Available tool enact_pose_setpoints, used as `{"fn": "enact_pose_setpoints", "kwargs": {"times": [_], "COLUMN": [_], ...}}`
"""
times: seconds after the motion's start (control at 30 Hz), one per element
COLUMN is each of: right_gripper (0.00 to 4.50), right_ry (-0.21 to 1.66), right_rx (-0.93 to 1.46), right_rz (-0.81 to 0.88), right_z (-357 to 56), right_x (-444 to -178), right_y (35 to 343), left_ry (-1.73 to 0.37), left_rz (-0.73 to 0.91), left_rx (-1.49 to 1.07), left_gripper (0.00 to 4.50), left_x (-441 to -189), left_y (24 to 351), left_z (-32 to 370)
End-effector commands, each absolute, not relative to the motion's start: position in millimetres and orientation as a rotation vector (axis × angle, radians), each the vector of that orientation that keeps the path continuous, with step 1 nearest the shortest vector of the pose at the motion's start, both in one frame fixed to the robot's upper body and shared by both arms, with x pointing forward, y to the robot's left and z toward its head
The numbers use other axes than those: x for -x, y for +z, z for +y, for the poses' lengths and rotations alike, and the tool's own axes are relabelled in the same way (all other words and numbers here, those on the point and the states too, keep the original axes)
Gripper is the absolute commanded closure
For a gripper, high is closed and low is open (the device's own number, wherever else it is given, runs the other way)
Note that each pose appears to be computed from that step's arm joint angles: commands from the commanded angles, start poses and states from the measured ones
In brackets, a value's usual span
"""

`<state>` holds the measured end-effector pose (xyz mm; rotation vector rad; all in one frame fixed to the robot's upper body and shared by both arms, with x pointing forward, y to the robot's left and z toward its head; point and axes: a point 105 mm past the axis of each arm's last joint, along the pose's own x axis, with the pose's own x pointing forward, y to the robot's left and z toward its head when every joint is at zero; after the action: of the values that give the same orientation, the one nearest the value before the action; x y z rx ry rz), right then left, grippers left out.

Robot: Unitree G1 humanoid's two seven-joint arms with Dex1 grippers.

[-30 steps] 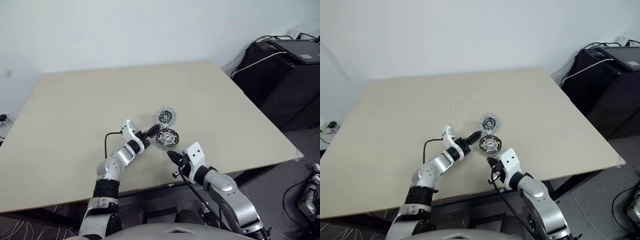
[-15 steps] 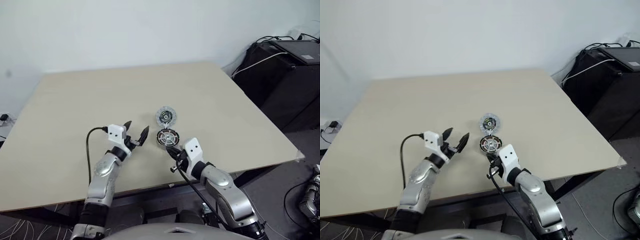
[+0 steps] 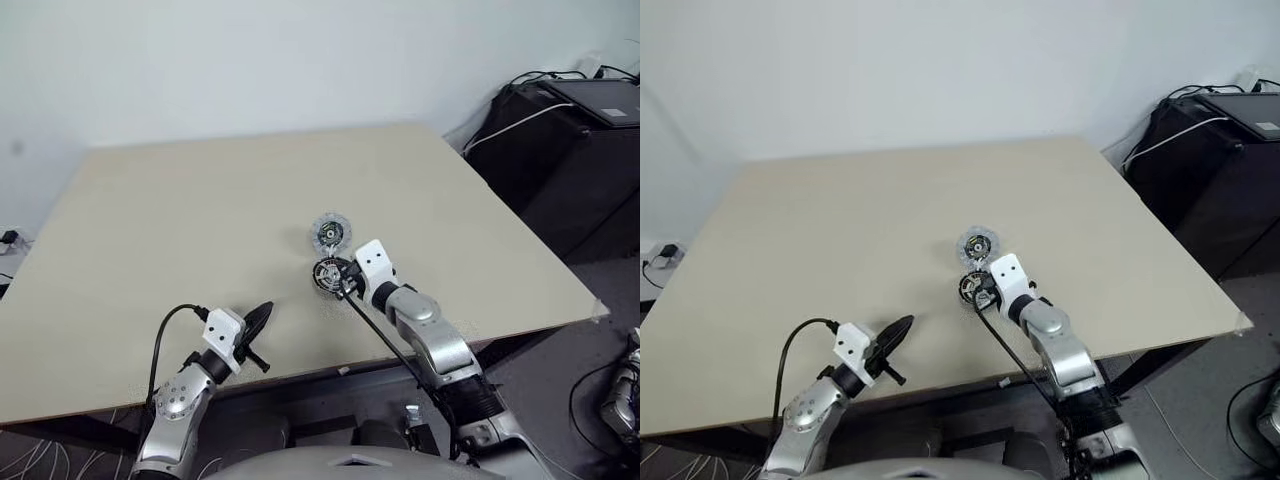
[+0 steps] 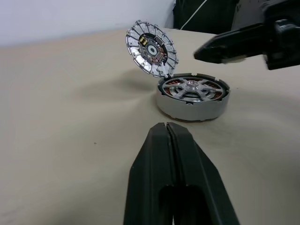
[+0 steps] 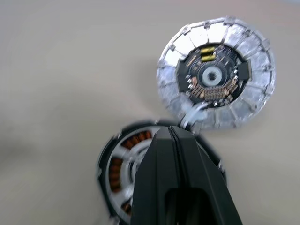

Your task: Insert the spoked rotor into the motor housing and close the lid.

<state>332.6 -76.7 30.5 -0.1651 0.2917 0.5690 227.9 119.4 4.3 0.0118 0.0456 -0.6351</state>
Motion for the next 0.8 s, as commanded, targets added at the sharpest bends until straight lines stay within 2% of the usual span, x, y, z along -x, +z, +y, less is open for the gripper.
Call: {"fn": "enact_pose_setpoints", "kwargs": {"times": [0.03,0.23,0.5,0.67,0.8], "right_gripper": [4.5,4.5,4.5,4.5,4.5], "right_ry": [0.56,0.588,0.616,0.692,0.896], "right_rx": [0.166,0.173,0.216,0.223,0.448], "right_rz": [0.241,0.305,0.428,0.345,0.285], "right_z": [-71.7,-65.0,-71.5,-63.7,-56.8], "right_x": [-350.2,-355.5,-341.8,-340.6,-330.1], "right_y": [45.8,30.1,-3.2,21.7,45.4], "left_ry": [-0.71,-0.736,-0.748,-0.746,-0.761], "left_rz": [0.008,0.02,0.039,0.033,0.024], "left_rx": [0.03,0.053,0.053,0.051,0.048], "left_gripper": [4.45,4.45,4.45,4.45,4.45], "left_x": [-224.7,-222.7,-221.5,-223.7,-226.3], "left_y": [20.0,23.0,22.9,24.4,26.2], "left_z": [105.2,99.1,97.5,98.1,95.6]}}
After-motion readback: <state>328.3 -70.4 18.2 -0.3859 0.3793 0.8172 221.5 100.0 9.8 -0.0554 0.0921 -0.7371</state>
